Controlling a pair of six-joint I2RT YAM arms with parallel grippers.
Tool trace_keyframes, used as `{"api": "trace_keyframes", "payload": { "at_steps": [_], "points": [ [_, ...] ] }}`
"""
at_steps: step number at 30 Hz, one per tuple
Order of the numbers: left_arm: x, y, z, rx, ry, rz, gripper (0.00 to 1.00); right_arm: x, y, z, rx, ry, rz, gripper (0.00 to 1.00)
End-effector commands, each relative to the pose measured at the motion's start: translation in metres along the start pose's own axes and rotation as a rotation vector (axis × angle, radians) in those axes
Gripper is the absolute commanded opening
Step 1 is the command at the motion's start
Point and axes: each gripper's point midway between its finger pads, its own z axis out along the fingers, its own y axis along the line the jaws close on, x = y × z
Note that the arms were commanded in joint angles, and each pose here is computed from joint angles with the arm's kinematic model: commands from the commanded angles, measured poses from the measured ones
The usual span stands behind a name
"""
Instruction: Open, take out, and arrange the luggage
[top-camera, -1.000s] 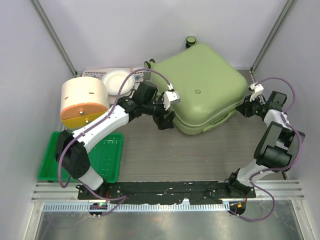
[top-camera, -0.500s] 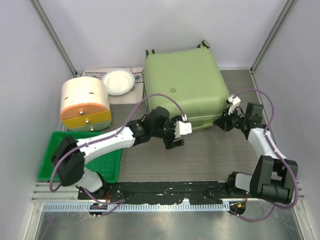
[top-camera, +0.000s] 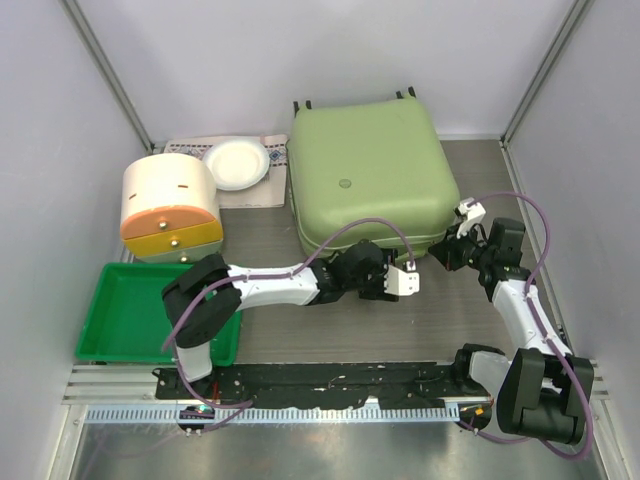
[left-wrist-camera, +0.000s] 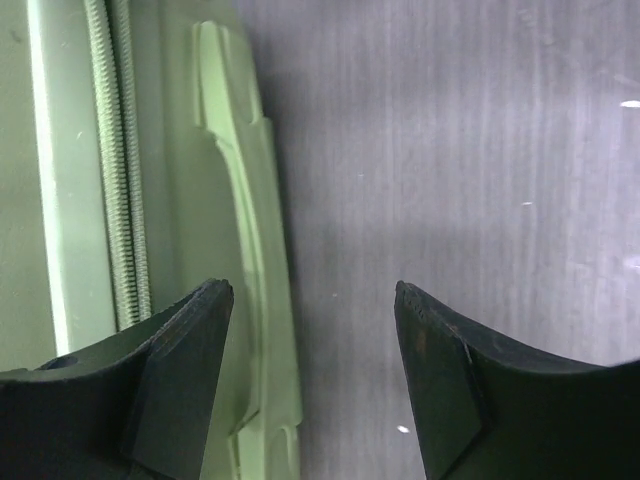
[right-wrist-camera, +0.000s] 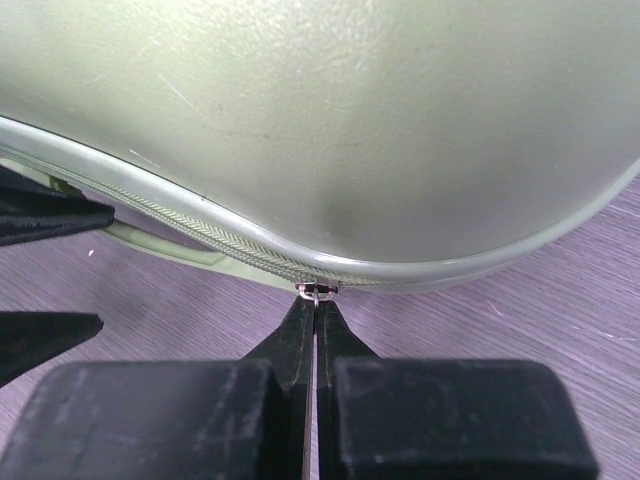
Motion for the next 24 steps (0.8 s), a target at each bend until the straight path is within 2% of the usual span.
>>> {"api": "trace_keyframes", "payload": {
  "at_steps": [1, 9, 15, 16, 19, 24],
  "points": [
    [-0.027, 0.047, 0.001, -0.188, -0.044, 0.083, 0.7, -0.027, -0.007, -0.005, 0.038, -0.092, -0.057, 0.01],
    [-0.003, 0.03, 0.028, -0.115, 0.035, 0.082, 0.66, -0.027, 0.002, -0.009, 0.013, -0.1, -0.077, 0.01],
    [0.011, 0.02, 0.032, -0.055, 0.093, 0.051, 0.44, -0.016, -0.02, -0.008, 0.1, -0.061, -0.141, 0.01],
    [0.015, 0.02, 0.031, -0.049, 0.106, 0.041, 0.28, -0.017, -0.025, -0.01, 0.116, -0.061, -0.145, 0.01],
    [0.028, 0.024, 0.022, -0.039, 0.153, -0.012, 0.0, -0.025, -0.041, -0.014, 0.152, -0.066, -0.167, 0.01],
    [0.05, 0.023, 0.005, -0.016, 0.193, -0.025, 0.0, -0.034, -0.073, -0.029, 0.19, -0.07, -0.23, 0.01]
  ]
}}
